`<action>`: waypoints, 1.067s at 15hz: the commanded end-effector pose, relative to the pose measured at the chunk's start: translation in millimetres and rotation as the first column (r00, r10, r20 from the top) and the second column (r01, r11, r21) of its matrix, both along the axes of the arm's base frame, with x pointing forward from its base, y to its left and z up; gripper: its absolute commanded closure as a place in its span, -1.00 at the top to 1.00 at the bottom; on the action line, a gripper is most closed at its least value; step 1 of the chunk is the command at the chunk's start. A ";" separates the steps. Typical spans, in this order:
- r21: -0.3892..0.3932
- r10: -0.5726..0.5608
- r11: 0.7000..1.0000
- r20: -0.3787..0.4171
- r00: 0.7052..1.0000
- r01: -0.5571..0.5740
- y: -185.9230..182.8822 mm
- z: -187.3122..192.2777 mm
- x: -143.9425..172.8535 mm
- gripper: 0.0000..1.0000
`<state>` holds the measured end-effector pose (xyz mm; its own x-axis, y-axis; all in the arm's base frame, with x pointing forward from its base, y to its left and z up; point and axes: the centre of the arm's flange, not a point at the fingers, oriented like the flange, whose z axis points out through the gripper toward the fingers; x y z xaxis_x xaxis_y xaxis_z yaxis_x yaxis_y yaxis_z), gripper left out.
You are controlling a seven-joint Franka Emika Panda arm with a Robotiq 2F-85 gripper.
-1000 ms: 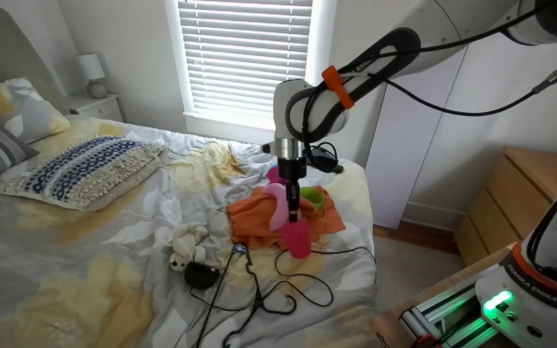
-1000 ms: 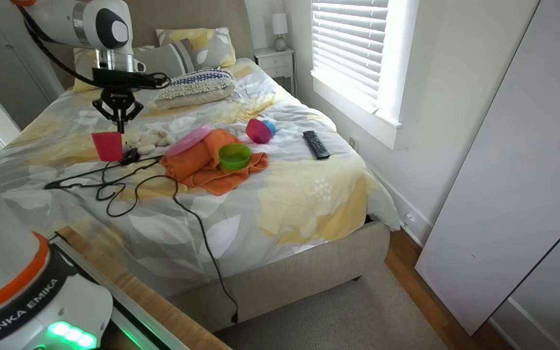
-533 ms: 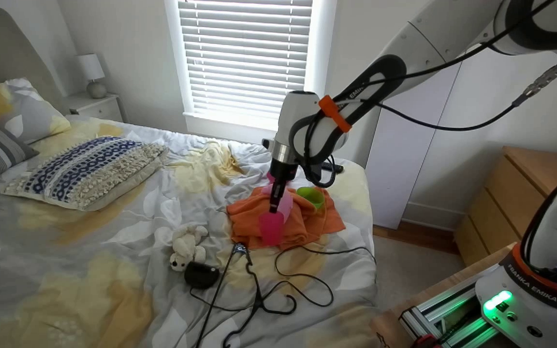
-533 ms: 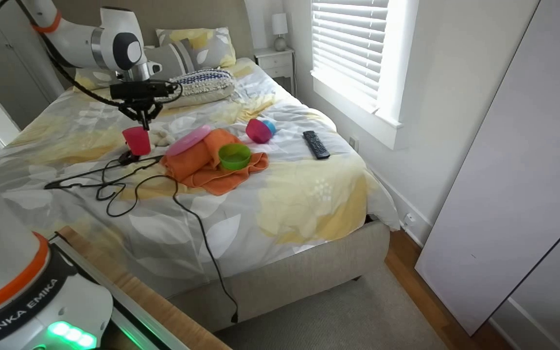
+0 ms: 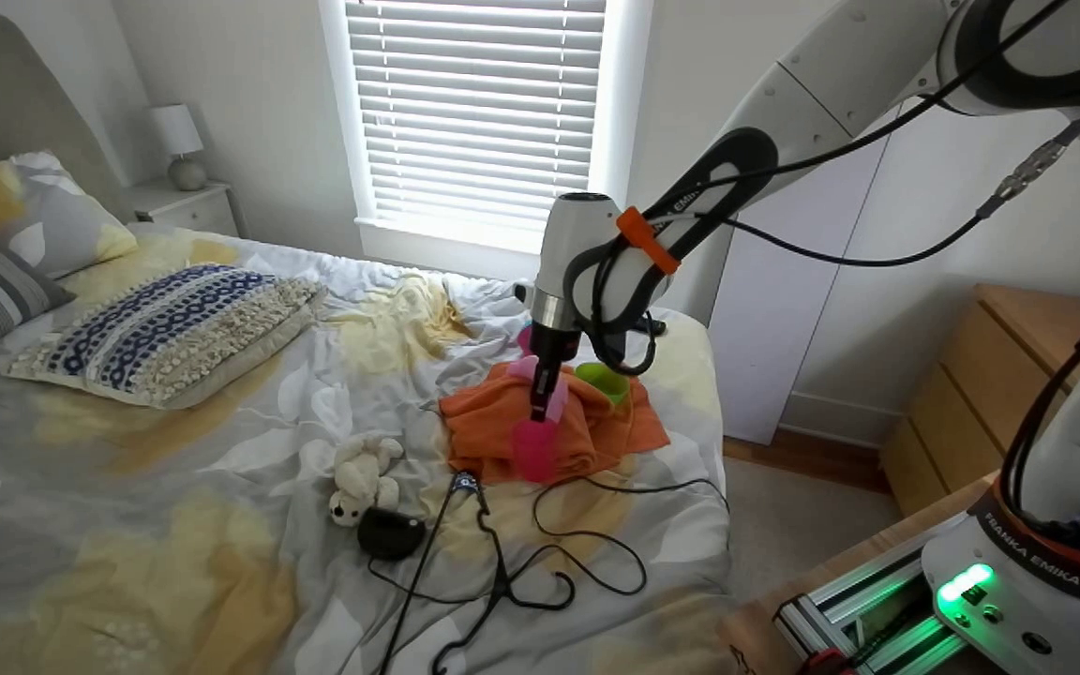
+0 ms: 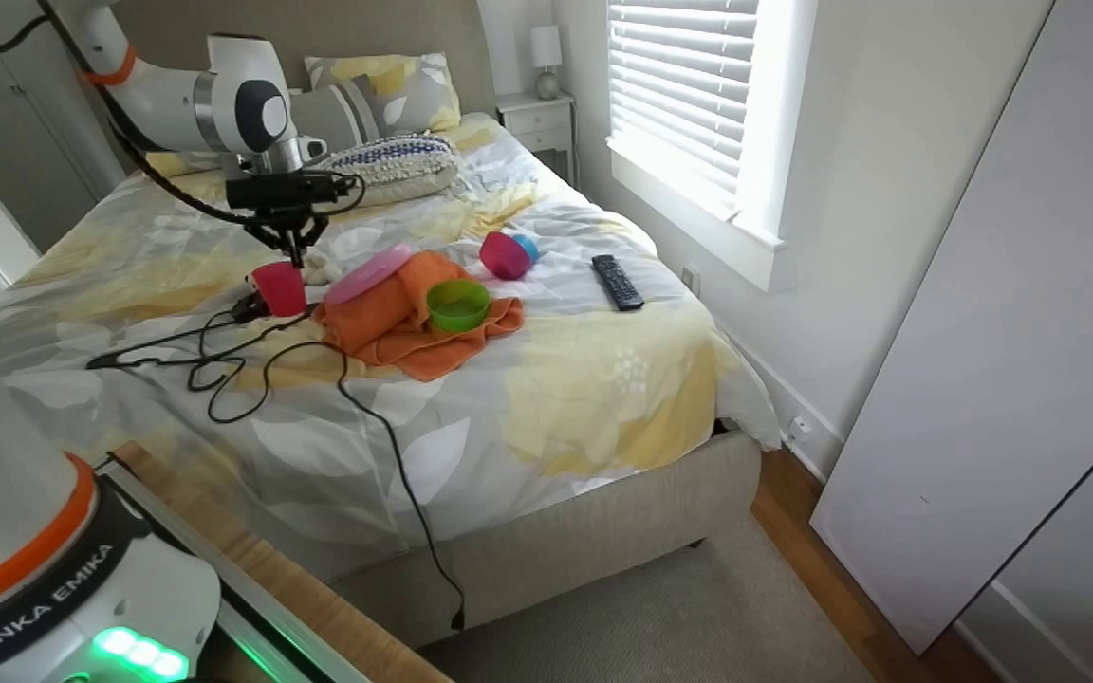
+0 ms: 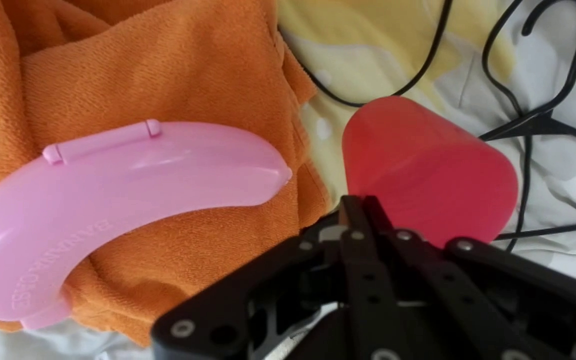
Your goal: Pick up the pink cup and put it on the left side of the orange blanket on the bed
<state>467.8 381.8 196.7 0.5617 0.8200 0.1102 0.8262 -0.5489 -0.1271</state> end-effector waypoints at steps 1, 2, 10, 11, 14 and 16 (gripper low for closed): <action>0.004 0.010 1.000 0.001 1.000 -0.010 8.0 -13.0 1.8 -0.98; 0.017 0.009 1.000 0.000 1.000 -0.009 12.4 -19.6 2.5 -0.98; 0.080 -0.017 0.997 -0.006 1.000 0.018 29.8 -67.8 5.9 -0.98; 0.081 -0.020 0.997 -0.002 1.000 0.020 30.6 -72.3 6.2 -0.98; 0.084 -0.027 0.996 0.013 1.000 0.026 32.1 -83.5 8.7 -0.98; 0.077 -0.028 0.997 0.035 0.999 0.025 31.1 -85.7 11.7 -0.98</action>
